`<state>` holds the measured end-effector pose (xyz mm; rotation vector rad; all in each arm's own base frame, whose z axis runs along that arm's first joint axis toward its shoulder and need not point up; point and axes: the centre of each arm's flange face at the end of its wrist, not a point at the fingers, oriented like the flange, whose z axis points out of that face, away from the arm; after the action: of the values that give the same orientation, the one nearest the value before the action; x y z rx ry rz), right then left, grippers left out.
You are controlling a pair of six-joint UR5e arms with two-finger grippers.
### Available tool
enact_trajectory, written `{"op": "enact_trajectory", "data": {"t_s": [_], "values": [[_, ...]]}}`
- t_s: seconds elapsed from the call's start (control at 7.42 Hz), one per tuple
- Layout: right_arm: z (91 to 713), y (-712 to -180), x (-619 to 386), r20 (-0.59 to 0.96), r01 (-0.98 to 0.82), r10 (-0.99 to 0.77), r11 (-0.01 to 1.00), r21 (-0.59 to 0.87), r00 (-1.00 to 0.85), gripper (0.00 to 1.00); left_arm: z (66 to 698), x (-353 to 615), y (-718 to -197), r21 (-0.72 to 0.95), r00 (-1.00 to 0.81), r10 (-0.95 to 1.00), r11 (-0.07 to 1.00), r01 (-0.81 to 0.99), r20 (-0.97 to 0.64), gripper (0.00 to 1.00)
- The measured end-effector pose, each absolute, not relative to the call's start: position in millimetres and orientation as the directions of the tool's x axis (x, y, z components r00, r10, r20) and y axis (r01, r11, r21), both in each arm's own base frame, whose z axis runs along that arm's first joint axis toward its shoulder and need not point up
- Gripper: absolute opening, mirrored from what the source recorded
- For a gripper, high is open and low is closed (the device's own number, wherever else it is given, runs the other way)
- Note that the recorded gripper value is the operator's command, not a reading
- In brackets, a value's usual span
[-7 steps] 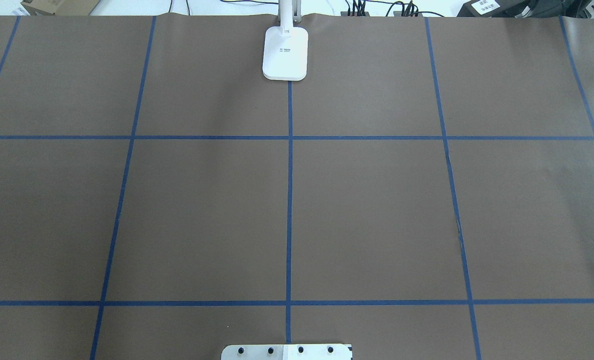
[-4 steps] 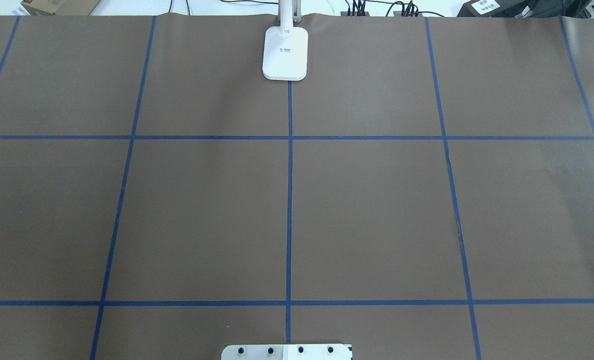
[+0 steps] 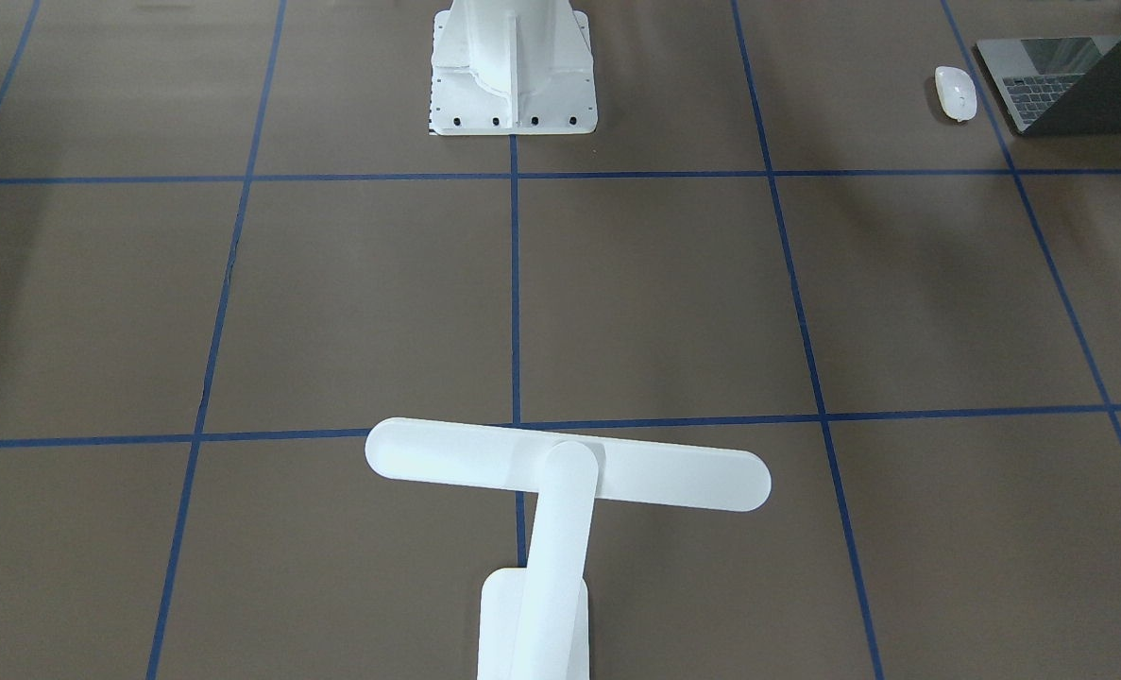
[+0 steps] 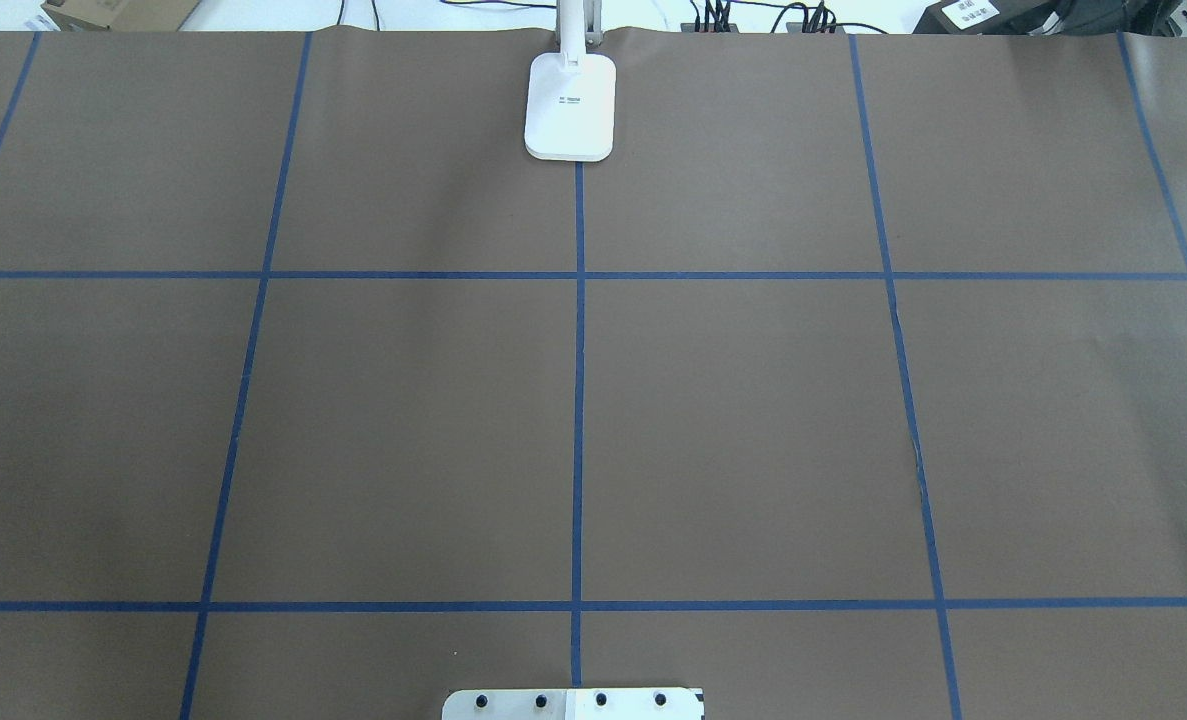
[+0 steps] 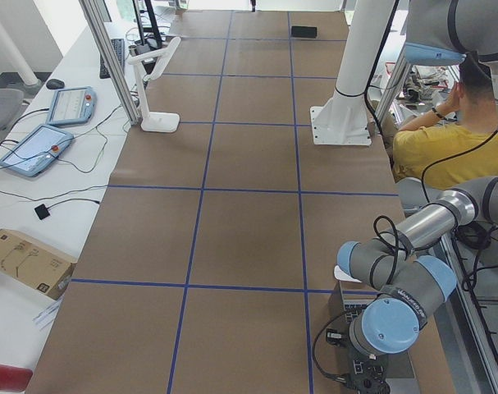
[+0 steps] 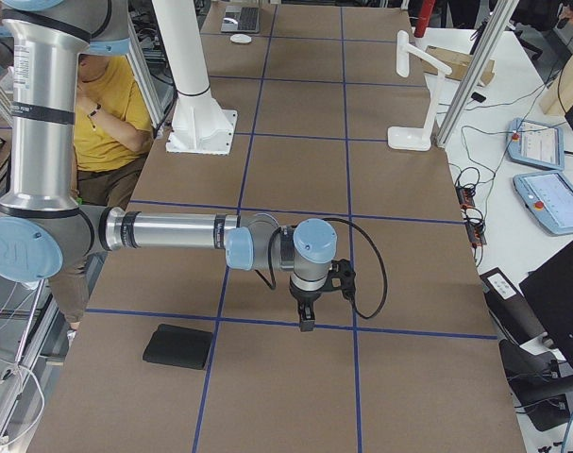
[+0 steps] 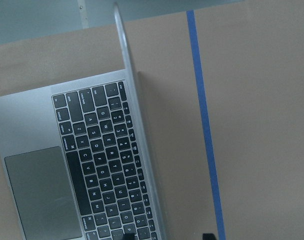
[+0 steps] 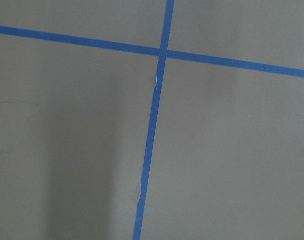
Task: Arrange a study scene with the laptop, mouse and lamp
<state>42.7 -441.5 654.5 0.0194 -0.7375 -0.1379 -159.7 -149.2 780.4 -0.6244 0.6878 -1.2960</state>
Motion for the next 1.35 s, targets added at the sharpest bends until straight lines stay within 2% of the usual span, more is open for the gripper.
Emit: {"op": "enact_trajectory", "data": {"t_s": [0.81,1.35], "values": [[654.5,-441.6,41.8,0.67,0.12,-0.134,0.991,0.066,0.731,1.0,770.9,-165.7,-160.7,-0.74,0.131,-0.983,0.182,0.648,-0.127,0.0],[654.4,-441.5,41.8,0.671,0.119,-0.132,0.991,0.065,0.73,1.0,743.7,-194.5,-216.4,-0.707,0.108,-0.979,0.2,0.679,-0.173,0.0]]}}
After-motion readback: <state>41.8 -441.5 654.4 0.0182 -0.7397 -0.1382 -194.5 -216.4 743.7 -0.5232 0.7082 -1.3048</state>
